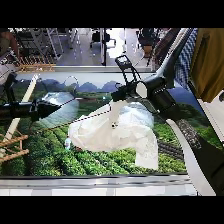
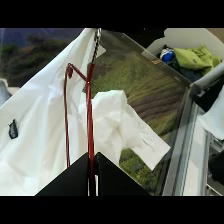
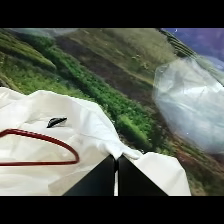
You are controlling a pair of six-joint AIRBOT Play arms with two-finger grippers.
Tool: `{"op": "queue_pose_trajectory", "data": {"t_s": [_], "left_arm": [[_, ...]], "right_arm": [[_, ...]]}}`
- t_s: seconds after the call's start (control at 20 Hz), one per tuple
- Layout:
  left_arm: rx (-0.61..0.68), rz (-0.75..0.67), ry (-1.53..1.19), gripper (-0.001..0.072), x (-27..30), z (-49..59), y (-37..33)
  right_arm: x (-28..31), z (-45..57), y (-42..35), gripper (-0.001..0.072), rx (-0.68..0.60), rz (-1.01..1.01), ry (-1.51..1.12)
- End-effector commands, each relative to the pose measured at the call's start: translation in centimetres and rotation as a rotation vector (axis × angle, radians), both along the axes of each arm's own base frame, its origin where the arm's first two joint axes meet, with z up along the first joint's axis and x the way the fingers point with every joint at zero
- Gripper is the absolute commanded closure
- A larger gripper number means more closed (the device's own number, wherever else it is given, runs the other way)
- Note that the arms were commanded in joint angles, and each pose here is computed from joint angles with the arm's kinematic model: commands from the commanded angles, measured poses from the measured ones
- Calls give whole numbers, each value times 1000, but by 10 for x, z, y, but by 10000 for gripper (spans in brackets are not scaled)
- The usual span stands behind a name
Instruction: Fold the clothes and pants, and hang the long-sleeved shirts on hangers.
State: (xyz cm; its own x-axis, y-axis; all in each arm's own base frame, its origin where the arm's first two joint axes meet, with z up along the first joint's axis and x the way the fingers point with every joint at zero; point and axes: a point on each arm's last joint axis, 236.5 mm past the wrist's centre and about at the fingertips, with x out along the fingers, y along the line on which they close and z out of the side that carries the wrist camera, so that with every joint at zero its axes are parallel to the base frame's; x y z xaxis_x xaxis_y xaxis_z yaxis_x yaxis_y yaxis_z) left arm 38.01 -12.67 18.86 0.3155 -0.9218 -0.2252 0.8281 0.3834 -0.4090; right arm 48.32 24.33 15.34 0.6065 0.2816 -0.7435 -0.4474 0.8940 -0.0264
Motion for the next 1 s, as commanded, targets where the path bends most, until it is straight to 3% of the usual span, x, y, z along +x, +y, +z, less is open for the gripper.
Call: {"op": "queue_pose_trajectory", "data": {"t_s": [0.0, 0.25, 0.65, 0.8, 0.95], "left_arm": [[-32, -35, 27, 689, 3, -7, -16], [-44, -95, 38, 689, -2, -11, -42], [2, 88, -69, 690, 43, -4, -77], [-61, 80, -91, 690, 42, 11, -99], [-210, 114, -157, 690, 49, 49, -94]], "right_arm": [[-8, 0, 9, 696, 37, 15, 32], [-26, 26, 17, 696, 42, 65, -9], [-123, 119, 39, 697, 74, 195, -129], [-143, 123, 46, 696, 73, 233, -116], [-161, 105, 42, 696, 14, 253, -30]]}}
